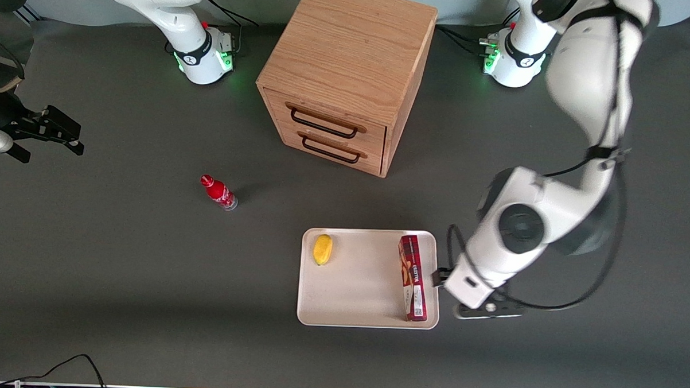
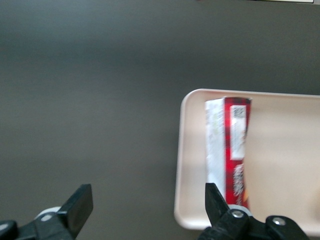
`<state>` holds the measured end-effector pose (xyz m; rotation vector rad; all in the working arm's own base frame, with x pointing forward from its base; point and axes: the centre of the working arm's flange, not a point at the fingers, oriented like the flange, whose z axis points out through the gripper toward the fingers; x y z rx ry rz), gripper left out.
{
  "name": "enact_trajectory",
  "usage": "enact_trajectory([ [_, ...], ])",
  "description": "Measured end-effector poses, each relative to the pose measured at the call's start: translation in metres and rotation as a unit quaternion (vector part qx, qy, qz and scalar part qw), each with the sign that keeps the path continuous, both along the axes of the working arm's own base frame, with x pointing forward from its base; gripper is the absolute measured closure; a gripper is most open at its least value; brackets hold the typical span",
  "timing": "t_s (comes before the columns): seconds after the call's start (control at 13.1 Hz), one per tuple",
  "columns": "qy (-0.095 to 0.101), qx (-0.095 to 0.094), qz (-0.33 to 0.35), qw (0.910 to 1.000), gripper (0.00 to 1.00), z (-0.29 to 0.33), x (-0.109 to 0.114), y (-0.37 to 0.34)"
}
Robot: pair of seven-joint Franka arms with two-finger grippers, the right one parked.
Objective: Place red cookie box on tray
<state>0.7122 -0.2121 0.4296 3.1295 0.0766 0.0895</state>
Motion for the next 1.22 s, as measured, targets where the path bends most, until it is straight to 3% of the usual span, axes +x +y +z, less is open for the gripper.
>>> enact_trajectory([
  [0.23, 0.044, 0.006, -0.048, 0.9979, 0.00, 0.106, -0.037, 0.093],
  [0.46, 0.063, 0.015, -0.083, 0.9944, 0.00, 0.170, -0.080, 0.138],
  [0.61, 0.062, 0.026, -0.099, 0.9927, 0.00, 0.202, -0.110, 0.151],
  [0.91, 0.054, 0.021, -0.097, 0.9935, 0.00, 0.254, -0.180, 0.191],
  [1.07, 0.051, 0.021, -0.091, 0.9943, 0.00, 0.265, -0.195, 0.202],
  [1.22, 0.052, 0.018, -0.096, 0.9939, 0.00, 0.264, -0.194, 0.206],
])
